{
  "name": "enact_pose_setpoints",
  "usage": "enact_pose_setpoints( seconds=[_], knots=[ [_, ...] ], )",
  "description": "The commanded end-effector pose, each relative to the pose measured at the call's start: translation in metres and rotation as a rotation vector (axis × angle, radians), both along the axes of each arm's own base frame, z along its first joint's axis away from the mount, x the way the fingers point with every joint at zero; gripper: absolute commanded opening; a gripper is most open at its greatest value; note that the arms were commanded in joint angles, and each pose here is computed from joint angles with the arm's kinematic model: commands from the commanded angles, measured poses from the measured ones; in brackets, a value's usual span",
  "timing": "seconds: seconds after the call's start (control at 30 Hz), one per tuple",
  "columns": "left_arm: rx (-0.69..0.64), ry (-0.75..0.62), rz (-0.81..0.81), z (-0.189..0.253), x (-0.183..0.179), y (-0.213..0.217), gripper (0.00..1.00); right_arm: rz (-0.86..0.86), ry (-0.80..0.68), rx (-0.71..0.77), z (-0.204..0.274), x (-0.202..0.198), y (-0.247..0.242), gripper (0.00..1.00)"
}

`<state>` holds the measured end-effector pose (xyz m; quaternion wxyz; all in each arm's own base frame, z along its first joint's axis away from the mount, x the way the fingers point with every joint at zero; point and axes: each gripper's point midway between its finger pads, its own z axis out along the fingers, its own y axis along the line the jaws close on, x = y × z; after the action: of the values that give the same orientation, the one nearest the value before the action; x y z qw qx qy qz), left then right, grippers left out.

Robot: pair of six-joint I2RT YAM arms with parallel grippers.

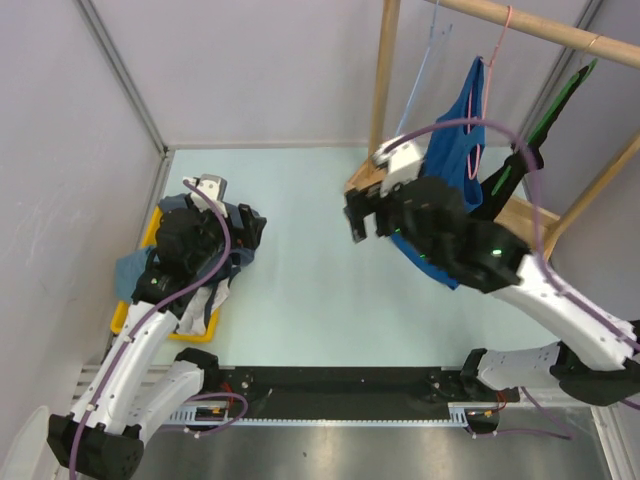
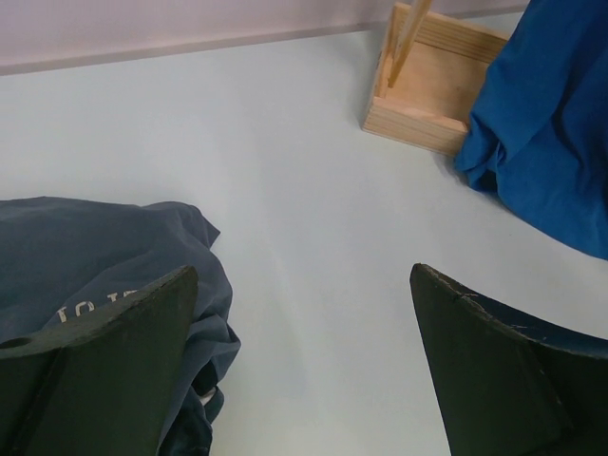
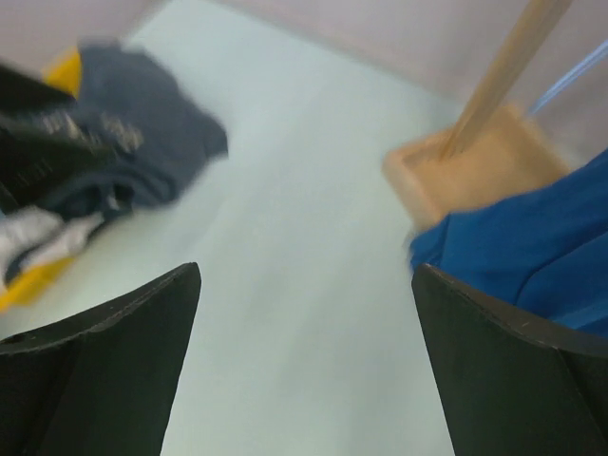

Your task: Place the tank top on the hanger

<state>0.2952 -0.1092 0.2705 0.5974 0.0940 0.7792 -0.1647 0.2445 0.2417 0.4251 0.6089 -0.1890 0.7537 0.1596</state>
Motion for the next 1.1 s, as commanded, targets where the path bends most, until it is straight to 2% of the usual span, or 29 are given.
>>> enact_pose_setpoints(
  seconds=[0.0,0.1,0.17,0.2,0.27,0.3,0.5,0.77,1.07],
  knots=[
    [0.004,-0.009,0.01,0.0,0.002,0.003,1.0,0.012,0.198,-0.079,-0.105,-0.001,0.024,1.0],
    [0.003,-0.005,0.008,-0.001,0.002,0.003,0.99,-0.062,0.356,-0.082,-0.174,0.005,0.015,1.0],
    [0.002,-0.007,0.008,-0.001,0.002,0.003,0.99,-0.186,0.421,-0.012,-0.201,0.021,-0.002,1.0],
    [0.0,-0.009,0.008,0.0,0.002,0.003,0.99,-0.243,0.468,-0.029,-0.232,0.022,-0.016,1.0],
    [0.001,-0.008,0.014,-0.001,0.002,0.004,1.0,-0.342,0.476,0.046,-0.252,0.042,-0.032,1.0],
    [-0.001,-0.01,0.013,0.0,0.001,0.004,0.99,-0.382,0.501,0.024,-0.276,0.041,-0.043,1.0],
    [0.001,-0.008,0.016,-0.002,0.002,0.004,0.99,-0.594,0.519,-0.015,-0.332,0.077,-0.071,1.0],
    [0.002,-0.013,0.018,0.0,0.001,0.005,0.99,-0.798,0.464,0.029,-0.351,0.114,-0.094,1.0],
    [0.001,-0.022,0.02,0.002,0.0,0.006,0.99,-0.952,0.405,0.057,-0.375,0.141,-0.111,0.98]
  ],
)
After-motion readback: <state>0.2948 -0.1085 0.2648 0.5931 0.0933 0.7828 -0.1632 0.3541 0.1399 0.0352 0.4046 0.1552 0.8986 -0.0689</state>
